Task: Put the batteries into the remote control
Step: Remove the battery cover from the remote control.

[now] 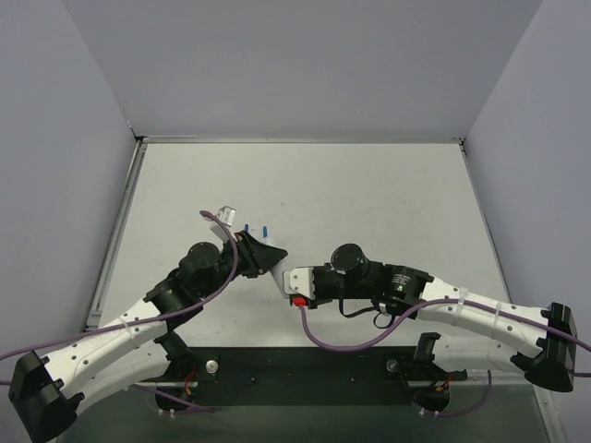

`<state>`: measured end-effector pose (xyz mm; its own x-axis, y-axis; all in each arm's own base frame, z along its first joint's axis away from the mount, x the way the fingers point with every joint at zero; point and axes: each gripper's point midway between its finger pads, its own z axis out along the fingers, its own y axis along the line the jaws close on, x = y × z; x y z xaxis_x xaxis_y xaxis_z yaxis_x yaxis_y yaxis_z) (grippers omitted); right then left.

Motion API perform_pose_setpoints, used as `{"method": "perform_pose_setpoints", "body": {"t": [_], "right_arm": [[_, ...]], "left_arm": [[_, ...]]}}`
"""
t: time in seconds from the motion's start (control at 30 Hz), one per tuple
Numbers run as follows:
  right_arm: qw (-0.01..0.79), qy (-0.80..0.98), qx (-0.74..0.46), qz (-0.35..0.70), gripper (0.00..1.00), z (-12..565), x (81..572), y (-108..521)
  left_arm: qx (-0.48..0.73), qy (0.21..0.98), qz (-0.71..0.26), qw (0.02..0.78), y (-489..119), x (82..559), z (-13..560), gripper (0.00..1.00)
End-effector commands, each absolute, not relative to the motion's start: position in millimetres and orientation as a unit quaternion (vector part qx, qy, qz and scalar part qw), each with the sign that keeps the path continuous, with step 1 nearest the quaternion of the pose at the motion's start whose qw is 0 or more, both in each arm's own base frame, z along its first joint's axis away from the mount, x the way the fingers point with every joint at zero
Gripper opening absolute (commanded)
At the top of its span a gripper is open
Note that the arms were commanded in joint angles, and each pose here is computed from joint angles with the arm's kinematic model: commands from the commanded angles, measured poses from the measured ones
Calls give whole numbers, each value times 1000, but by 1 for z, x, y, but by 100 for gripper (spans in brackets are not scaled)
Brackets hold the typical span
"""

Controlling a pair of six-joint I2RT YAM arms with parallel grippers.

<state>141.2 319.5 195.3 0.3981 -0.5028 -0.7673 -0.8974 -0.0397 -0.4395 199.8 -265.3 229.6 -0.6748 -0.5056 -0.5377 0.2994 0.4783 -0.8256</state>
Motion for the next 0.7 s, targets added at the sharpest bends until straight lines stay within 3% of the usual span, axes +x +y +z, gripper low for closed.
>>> {"method": "perform_pose_setpoints", "body": {"t": [0.0,0.67], "right_arm": [[561,484,-648,174,21,238,167,325],[601,486,-617,150,16,250,178,318]], "left_arm": [[-23,751,-539,382,-278,184,259,0],[-27,795,-461,393,-260,196,230,0]]}}
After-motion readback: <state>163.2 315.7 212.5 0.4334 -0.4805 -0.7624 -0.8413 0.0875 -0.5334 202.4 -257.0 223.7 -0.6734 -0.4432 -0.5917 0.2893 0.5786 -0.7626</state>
